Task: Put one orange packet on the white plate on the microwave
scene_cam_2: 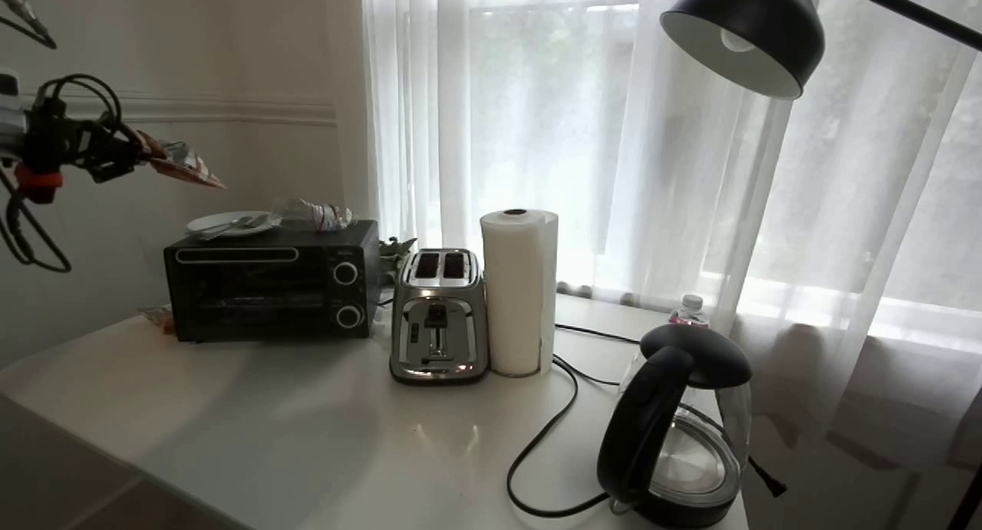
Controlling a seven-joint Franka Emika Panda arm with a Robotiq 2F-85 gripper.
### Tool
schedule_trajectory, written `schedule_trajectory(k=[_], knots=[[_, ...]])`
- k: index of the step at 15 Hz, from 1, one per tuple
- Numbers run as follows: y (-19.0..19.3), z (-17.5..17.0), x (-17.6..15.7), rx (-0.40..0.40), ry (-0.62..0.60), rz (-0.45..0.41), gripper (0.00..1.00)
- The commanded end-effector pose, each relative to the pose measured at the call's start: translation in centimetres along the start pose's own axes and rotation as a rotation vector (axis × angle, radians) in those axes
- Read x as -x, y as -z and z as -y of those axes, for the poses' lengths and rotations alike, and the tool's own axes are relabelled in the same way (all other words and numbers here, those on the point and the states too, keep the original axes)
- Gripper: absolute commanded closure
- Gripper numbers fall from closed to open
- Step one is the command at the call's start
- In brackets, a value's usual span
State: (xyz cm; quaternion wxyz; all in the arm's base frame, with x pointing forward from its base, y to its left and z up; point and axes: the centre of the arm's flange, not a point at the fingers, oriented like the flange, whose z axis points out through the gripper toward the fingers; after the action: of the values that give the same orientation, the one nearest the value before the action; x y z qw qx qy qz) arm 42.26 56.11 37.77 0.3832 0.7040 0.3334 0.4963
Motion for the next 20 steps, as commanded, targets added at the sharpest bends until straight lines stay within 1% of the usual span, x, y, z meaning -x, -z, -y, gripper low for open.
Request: schedule_trajectory(k=[1,4,7,13,14,15,16,17,19,20], knots=[[-1.4,1.3,1.0,0.092,0.04,0.01,0.97],[-2.5,2.2,2.4,0.133,0.083,0.046,0.97],[-3.2,2.7,3.5,0.154,0.11,0.083,0.97],[-3.4,3.8,4.8,0.153,0.195,0.132,0.97],[-3.4,3.9,4.9,0.149,0.208,0.139,0.95],[-3.4,4.1,5.0,0.147,0.221,0.143,0.8],[-3.2,4.1,5.0,0.143,0.233,0.149,0.7],[-3.1,4.1,5.0,0.134,0.237,0.157,0.67],[-2.8,3.6,4.8,0.118,0.247,0.166,0.55],[-2.5,3.4,4.7,0.109,0.25,0.171,0.47]])
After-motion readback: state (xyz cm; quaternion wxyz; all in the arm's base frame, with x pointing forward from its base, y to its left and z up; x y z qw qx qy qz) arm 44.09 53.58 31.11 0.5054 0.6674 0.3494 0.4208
